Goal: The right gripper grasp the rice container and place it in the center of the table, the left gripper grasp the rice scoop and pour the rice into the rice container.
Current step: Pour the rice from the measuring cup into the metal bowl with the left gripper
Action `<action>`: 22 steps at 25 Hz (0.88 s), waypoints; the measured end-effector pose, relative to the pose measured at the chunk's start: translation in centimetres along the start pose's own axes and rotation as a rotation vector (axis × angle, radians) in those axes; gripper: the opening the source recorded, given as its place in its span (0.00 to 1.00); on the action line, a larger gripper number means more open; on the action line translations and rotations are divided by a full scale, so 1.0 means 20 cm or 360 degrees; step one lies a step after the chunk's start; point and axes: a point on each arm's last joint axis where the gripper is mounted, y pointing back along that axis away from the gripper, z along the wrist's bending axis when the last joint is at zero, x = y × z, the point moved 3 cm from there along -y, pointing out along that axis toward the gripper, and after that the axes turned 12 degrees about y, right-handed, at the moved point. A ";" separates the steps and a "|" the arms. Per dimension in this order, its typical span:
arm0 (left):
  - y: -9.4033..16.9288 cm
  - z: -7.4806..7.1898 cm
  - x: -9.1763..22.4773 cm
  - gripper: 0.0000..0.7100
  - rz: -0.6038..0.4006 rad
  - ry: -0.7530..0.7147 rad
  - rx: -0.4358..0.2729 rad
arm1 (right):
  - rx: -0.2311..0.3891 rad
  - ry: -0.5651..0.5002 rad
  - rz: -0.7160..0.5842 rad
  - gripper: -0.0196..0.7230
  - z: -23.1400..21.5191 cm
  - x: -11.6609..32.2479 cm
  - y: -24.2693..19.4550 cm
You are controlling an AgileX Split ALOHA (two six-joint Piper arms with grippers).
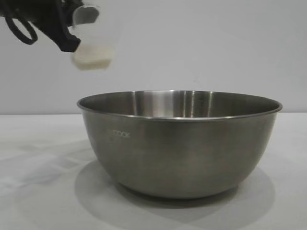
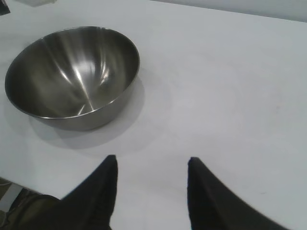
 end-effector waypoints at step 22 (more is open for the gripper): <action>-0.12 -0.41 -0.13 0.00 -0.0433 -0.1142 0.0457 | 0.0000 0.0000 0.0000 0.41 0.00 0.00 0.00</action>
